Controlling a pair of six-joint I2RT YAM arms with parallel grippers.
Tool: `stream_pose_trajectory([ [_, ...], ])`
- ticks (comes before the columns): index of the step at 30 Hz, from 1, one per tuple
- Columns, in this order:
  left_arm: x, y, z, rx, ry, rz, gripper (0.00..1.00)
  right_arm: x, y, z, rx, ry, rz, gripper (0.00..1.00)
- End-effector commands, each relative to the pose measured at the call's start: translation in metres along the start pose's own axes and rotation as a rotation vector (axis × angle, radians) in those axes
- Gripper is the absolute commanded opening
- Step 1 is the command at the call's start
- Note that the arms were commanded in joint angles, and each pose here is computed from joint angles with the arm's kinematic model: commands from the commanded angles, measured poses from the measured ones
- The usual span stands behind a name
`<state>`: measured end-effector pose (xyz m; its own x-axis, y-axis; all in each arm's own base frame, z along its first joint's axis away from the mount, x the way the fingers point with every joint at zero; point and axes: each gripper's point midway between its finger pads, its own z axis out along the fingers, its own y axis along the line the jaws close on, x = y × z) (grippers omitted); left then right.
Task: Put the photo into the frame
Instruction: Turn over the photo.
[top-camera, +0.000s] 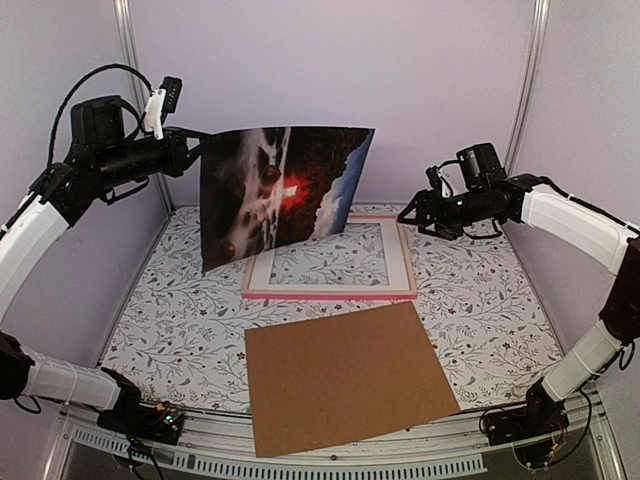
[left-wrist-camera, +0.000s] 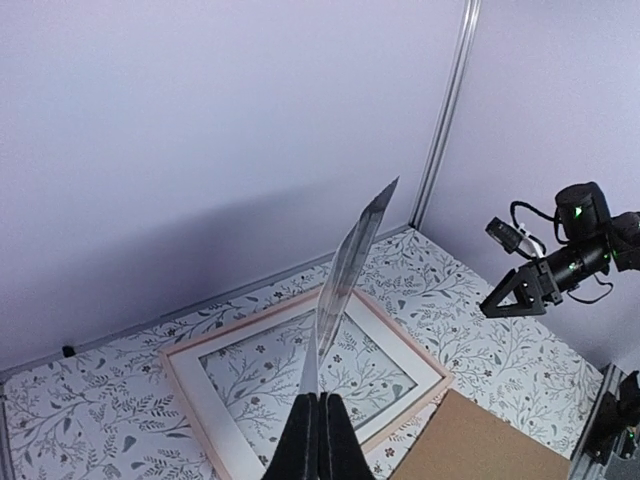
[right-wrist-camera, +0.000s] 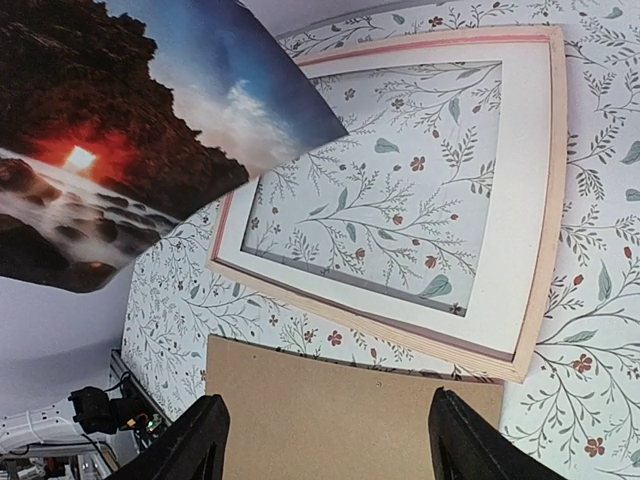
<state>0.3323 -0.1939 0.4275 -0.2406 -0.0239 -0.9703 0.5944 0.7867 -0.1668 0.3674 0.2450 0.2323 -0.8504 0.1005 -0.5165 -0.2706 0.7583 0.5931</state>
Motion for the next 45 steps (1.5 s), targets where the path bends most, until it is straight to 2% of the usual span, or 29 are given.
stream_pose_trajectory([
  [1, -0.016, -0.015, -0.002, 0.024, -0.024, 0.141, 0.0, -0.002, -0.002, -0.006, -0.005, 0.014, 0.009, 0.72],
  [5, 0.013, -0.051, 0.012, 0.147, 0.048, 0.216, 0.0, -0.007, -0.011, -0.009, -0.002, 0.002, 0.043, 0.72],
  [13, 0.121, -0.136, 0.03, 0.332, 0.271, 0.338, 0.0, -0.021, -0.042, -0.024, 0.037, -0.047, 0.109, 0.72],
  [18, 0.185, -0.185, 0.024, 0.44, 0.395, 0.405, 0.0, -0.014, -0.056, -0.012, 0.048, 0.002, 0.116, 0.72],
  [23, 0.237, -0.217, 0.024, 0.496, 0.503, 0.438, 0.0, 0.007, -0.062, 0.012, -0.019, 0.085, 0.135, 0.72],
  [32, 0.286, -0.261, 0.036, 0.551, 0.553, 0.457, 0.0, 0.056, -0.057, 0.056, -0.09, 0.22, 0.169, 0.72],
  [40, 0.31, -0.264, 0.021, 0.591, 0.583, 0.522, 0.0, 0.09, -0.099, 0.079, 0.031, 0.314, 0.155, 0.7],
  [45, 0.32, -0.261, 0.005, 0.63, 0.617, 0.552, 0.0, 0.093, -0.113, 0.08, 0.096, 0.316, 0.128, 0.69],
])
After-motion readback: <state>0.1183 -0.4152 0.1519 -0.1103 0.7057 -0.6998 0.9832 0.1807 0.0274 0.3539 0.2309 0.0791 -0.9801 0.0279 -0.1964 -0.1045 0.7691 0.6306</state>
